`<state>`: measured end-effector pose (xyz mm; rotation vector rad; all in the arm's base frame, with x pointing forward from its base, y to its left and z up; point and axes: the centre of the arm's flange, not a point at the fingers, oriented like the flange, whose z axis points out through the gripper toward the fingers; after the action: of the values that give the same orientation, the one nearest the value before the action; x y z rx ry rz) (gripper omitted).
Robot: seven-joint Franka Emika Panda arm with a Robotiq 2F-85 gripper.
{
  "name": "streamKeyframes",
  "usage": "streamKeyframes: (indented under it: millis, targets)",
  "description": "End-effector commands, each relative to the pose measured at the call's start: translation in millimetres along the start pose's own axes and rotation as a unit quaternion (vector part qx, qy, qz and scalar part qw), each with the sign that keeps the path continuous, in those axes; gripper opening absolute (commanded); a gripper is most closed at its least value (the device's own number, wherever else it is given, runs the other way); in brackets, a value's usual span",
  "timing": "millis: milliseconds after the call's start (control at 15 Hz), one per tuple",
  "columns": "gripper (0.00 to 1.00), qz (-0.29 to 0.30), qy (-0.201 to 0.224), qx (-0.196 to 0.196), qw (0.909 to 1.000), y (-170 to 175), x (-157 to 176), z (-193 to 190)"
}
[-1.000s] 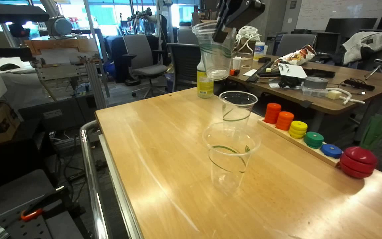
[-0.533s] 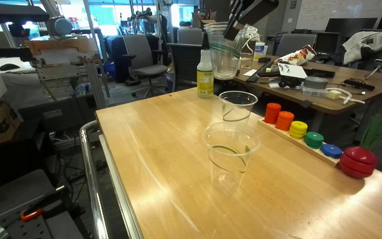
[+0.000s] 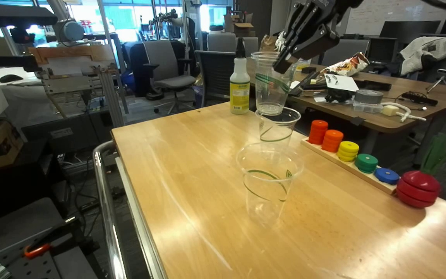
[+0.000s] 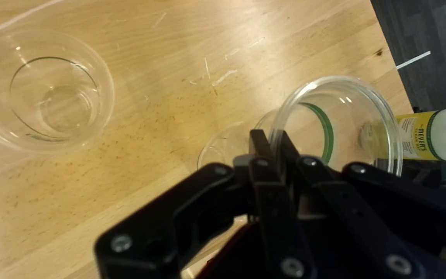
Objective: Stack all four of the plastic cups together
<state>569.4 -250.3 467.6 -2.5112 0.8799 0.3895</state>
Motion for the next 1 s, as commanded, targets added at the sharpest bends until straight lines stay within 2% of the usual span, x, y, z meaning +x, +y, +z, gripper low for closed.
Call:
streamKeyframes:
  millis: [0,267,667,733,800,933]
  targets:
    - [0.02,0.002,-0.007,0.001,1.0,-2.0,10.5,-12.9]
    - [0.02,-0.017,-0.002,0.0,0.9998,-2.6,17.0,-4.9]
    - [0.02,-0.06,-0.02,0.006,0.998,-5.8,28.1,13.7]
    - [0.33,-0.061,-0.022,0.004,0.9979,-5.2,28.1,16.1]
    - [0.34,-0.062,-0.023,0.001,0.9978,-5.1,28.3,17.9]
    - [0.48,-0.064,-0.024,-0.005,0.9977,-4.8,28.0,20.5]
